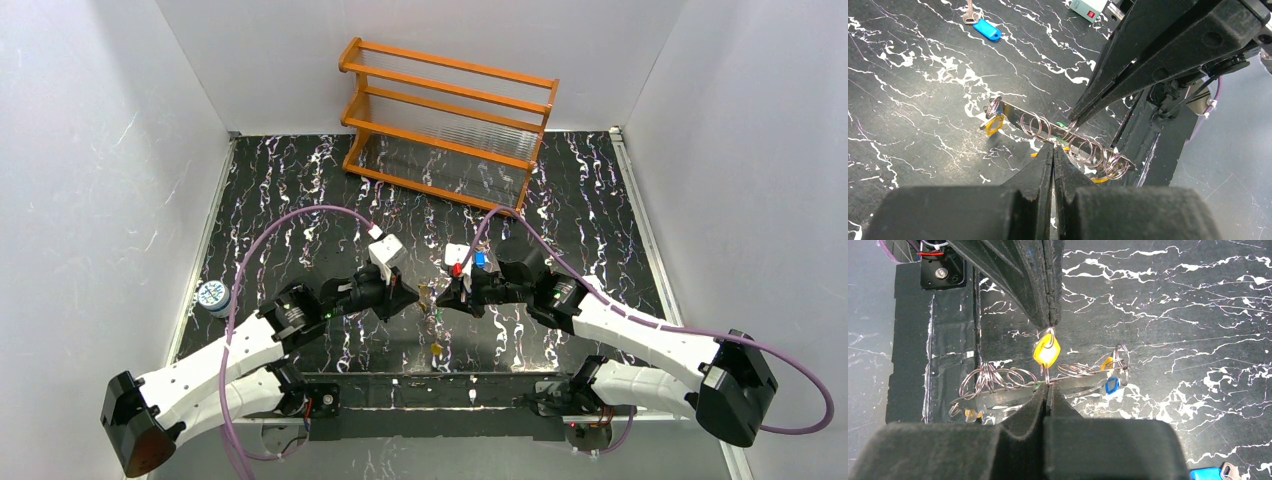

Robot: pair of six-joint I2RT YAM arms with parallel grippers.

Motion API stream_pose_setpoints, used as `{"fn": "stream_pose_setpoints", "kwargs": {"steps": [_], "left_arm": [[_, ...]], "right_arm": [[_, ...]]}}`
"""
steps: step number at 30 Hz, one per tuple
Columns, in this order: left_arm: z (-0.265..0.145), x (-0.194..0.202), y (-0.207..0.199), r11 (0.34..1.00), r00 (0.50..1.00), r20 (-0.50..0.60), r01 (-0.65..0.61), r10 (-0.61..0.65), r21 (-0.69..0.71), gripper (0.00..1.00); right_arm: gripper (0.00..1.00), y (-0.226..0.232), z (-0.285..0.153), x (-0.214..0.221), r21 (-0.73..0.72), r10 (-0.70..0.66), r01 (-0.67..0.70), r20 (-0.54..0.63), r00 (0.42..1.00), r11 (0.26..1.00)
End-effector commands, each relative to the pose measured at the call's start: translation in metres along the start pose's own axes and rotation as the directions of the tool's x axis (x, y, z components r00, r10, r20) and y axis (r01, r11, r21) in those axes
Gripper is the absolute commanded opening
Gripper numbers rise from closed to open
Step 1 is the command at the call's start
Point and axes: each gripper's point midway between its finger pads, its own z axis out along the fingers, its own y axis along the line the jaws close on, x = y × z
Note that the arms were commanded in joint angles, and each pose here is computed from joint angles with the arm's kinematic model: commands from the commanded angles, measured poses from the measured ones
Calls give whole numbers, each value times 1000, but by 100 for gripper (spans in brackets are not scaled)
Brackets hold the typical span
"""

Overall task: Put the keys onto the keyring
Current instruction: Insert the key onto the keyring.

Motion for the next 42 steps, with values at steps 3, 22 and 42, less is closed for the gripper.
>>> {"fn": "stream_pose_setpoints", "kwargs": {"steps": [3, 22, 42], "left_arm": [[2, 6, -5, 1000, 1000, -20, 13, -12, 20, 0], [11, 3, -25, 994, 998, -1, -64, 65, 91, 0], [0, 14, -14, 998, 995, -72, -63, 65, 25, 0]], "right_arm": [[1, -9, -3, -43, 29, -35, 32, 105, 994, 999], [1, -13, -1, -42, 42, -21, 17, 93, 995, 999], [1, -15, -4, -45, 67, -23, 16, 104, 994, 998]]}}
